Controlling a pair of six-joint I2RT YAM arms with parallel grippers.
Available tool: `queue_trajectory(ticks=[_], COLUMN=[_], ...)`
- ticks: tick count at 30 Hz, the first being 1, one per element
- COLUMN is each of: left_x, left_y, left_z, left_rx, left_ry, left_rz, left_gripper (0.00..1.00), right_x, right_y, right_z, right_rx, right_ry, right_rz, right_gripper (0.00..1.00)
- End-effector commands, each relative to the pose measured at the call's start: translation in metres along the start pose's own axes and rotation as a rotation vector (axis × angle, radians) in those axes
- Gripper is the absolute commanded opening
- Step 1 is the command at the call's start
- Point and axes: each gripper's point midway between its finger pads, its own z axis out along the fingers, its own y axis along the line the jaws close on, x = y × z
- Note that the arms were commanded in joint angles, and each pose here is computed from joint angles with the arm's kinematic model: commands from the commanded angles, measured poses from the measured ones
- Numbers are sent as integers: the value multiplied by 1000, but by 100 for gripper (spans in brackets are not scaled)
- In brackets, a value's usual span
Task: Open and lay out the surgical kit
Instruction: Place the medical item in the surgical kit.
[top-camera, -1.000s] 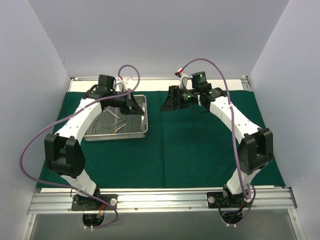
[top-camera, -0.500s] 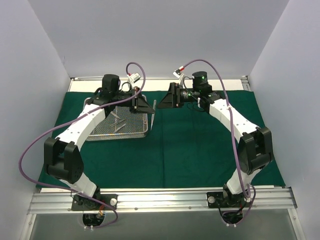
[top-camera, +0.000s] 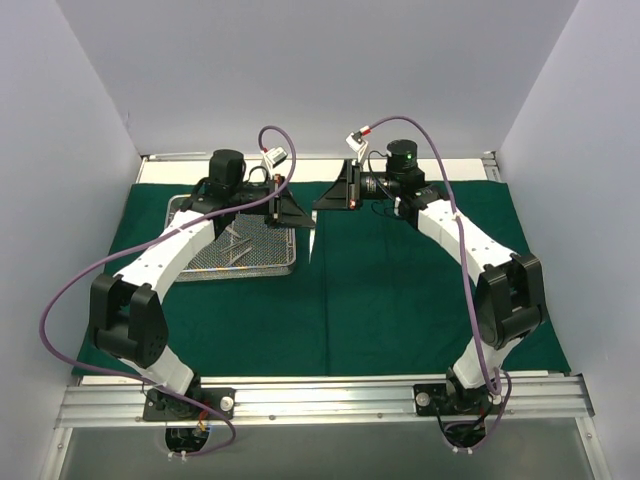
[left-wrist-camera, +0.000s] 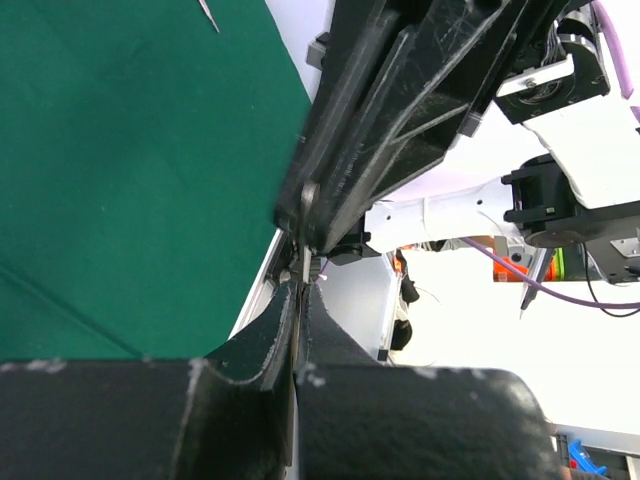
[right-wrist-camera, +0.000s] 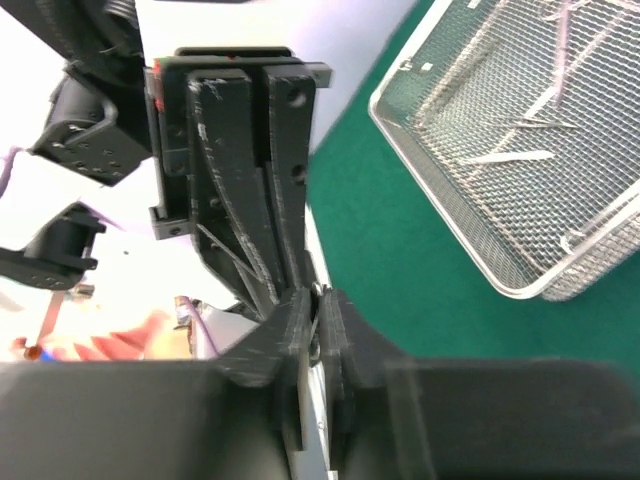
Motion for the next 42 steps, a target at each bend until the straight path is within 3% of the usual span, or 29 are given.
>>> queue_trajectory(ticks=[1, 3, 4, 5, 8, 12, 20, 32, 39, 42], left_x=[-8, -10, -9, -12, -21, -33, -24, -20, -19, -20], left_y=[-33, -31, -30, -26, -10, -17, -14, -3, 17, 18], left_z=[-4, -4, -5, -4, -15, -36, -30, -4, 7, 11], left_rx=[69, 64, 52, 18, -159, -297, -326, -433, -443, -436], left_ry=[-16, -19, -16, -33, -103, -183, -152, -83, -44, -31], left_rz=[105, 102, 99, 99, 152, 277, 326, 380, 346, 347], left_gripper=[2, 4, 12, 38, 72, 80, 81, 77, 55, 33], right_x=[-1, -3, -6, -9, -19, -38, -77, -79, -77, -75], right_y=[20, 23, 22, 21, 23, 12, 16, 20, 28, 32], right_z=[2, 1, -1, -2, -6, -15, -31, -33, -38, -38], right_rx=[-84, -88, -80, -65, -33, 63, 124, 161, 158, 148], right_ry=[-1, -15, -26, -42, -79, -142, -284, -297, -295, -288], right_rz=[-46, -42, -42, -39, -44, -21, 64, 107, 107, 114], right_gripper=[0, 0, 0, 0, 0, 0, 0, 0, 0, 0])
